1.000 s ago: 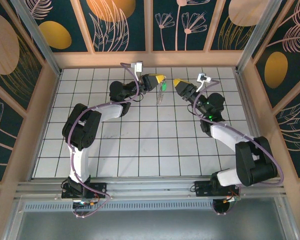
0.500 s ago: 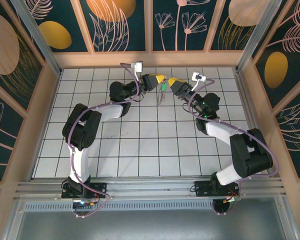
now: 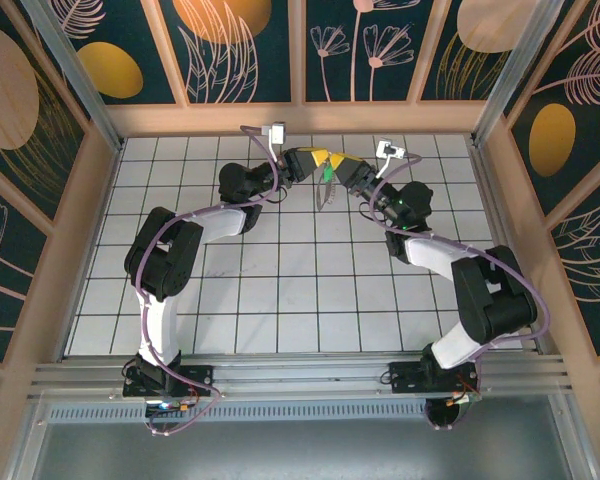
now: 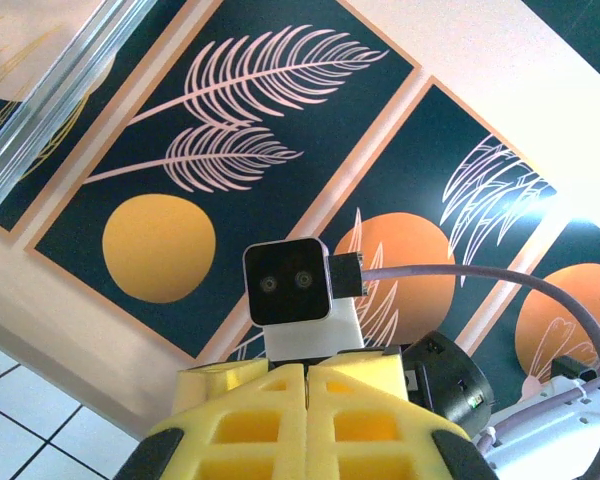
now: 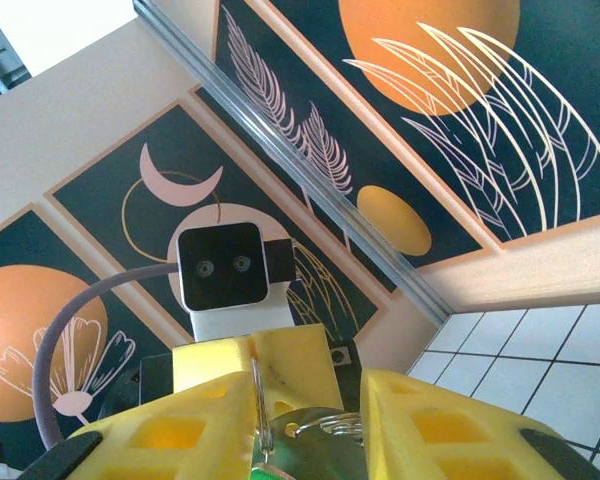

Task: Put the keys on the keyring

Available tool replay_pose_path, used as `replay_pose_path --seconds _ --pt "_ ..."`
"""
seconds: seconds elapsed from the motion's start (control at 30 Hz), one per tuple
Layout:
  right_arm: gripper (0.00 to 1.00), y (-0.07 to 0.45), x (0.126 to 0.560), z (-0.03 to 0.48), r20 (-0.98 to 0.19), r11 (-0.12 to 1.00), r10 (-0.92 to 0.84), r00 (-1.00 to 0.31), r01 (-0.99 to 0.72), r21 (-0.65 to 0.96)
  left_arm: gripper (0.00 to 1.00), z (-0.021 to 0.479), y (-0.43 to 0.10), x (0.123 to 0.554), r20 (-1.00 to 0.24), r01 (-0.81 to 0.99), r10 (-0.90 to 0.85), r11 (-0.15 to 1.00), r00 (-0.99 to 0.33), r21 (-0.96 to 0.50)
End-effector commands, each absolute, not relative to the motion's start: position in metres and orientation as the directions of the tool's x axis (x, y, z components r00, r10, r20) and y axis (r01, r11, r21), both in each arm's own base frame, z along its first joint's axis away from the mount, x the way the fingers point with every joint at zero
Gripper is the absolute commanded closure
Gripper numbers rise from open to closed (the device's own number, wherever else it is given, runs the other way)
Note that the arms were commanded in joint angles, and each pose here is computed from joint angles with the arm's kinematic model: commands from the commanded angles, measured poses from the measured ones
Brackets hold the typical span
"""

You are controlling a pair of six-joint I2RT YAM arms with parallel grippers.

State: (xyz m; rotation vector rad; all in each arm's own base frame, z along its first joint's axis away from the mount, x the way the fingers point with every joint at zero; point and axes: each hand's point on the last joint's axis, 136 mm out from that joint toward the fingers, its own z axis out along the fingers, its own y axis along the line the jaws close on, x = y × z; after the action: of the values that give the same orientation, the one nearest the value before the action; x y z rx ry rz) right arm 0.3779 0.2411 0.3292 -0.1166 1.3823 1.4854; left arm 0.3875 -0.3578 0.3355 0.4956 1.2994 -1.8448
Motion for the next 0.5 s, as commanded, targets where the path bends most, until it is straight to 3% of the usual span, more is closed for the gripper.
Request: replay_pose_path --seconds 0.0,0.23,0.43,0.47 --pt "0.68 0.2459 0.3717 0.3511 -0.677 0.172 0.610 -0.412 -0.765 0.621 1.00 0.3584 -0.3535 0.3757 -0.719 0.828 -0.421 -0.176 -0.552 -0.532" --pt "0.75 0.2507 0.3768 0.3488 -0.668 0.154 0.607 -0.430 -0.760 0.631 1.00 0.3586 -0.3540 0.3749 -0.721 0.828 -0.418 -0.179 -0.553 -0.531" --pt "1.00 0.2554 0.3806 0.3492 -0.669 0.140 0.597 -0.443 -0.764 0.630 1.00 0.3574 -0.3544 0.3747 -0.721 0.827 -0.416 -0.180 -0.554 -0.532" --pt "1.00 0.2559 0.3816 0.3489 -0.670 0.140 0.593 -0.446 -0.763 0.631 1.00 0.3582 -0.3543 0.3745 -0.721 0.828 -0.416 -0.181 -0.553 -0.531"
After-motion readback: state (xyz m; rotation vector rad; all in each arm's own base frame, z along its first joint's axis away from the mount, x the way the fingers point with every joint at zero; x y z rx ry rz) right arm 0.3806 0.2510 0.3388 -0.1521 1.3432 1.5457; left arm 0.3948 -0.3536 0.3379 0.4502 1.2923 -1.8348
